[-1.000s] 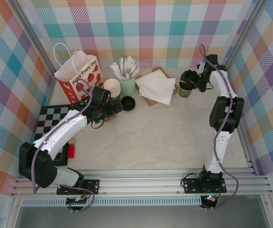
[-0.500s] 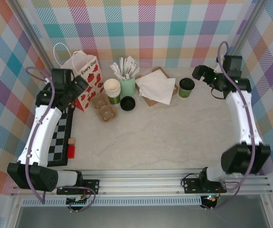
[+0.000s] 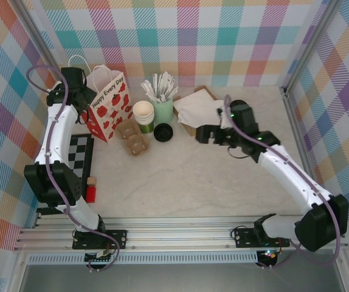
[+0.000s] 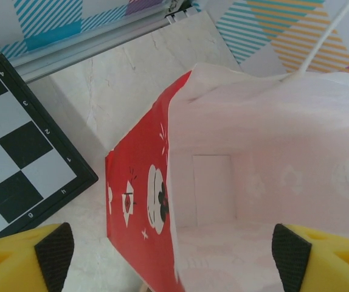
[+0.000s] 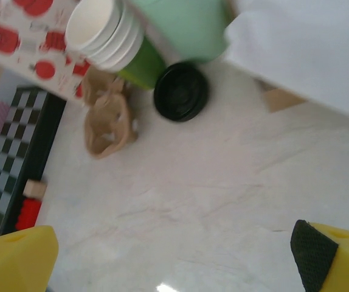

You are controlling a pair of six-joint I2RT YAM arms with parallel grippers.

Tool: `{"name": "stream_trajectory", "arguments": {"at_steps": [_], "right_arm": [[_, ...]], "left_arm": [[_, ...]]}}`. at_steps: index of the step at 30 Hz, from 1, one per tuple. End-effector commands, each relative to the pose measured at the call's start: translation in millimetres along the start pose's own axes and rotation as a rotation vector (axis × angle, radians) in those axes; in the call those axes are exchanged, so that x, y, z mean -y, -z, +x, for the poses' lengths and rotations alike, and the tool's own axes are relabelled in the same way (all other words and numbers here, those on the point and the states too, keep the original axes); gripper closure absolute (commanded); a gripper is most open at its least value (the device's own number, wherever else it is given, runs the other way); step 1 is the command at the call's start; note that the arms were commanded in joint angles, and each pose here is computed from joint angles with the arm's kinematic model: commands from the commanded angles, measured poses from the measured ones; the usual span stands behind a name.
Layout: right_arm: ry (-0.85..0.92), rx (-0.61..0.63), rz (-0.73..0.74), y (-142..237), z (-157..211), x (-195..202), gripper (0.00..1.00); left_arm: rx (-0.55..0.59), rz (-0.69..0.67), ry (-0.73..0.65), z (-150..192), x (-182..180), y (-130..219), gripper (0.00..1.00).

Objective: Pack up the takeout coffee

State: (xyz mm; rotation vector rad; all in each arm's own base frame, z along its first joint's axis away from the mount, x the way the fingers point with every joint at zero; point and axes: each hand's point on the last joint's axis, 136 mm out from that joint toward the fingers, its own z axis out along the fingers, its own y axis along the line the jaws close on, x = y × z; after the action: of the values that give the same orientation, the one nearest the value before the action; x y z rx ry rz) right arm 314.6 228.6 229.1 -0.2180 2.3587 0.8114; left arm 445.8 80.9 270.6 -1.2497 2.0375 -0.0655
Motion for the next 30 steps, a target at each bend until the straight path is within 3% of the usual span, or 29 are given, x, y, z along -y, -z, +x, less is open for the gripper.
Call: {"name": "stream_trajectory", "arguments": {"at_steps": [1, 5, 10, 14, 23, 30], "right_arm": [[-0.058, 0.0, 0.023, -56, 10, -24, 0.0], [-0.18, -0.077, 0.036, -135, 49, -51, 0.06], [-0.207, -0.127, 0.055, -211, 61, -69, 0.17], [-0.262, -0.117, 0.078, -247, 59, -69, 0.2], [-0.216, -0.138, 0.097, -288, 61, -81, 0.31], [-0.125, -0.138, 0.158, -278, 63, -77, 0.59]], "left_arm": [[0.005, 0.002, 0.003, -11, 2, 2, 0.19], [-0.003, -0.022, 0.006, -10, -5, -7, 0.21], [-0.011, 0.013, -0.014, -15, -1, -1, 0.02], [-0.016, 0.033, -0.061, -17, 3, 4, 0.0], [-0.022, 0.008, -0.052, -18, -6, -5, 0.0], [-0.027, -0.024, -0.012, -16, -12, -20, 0.0]]}}
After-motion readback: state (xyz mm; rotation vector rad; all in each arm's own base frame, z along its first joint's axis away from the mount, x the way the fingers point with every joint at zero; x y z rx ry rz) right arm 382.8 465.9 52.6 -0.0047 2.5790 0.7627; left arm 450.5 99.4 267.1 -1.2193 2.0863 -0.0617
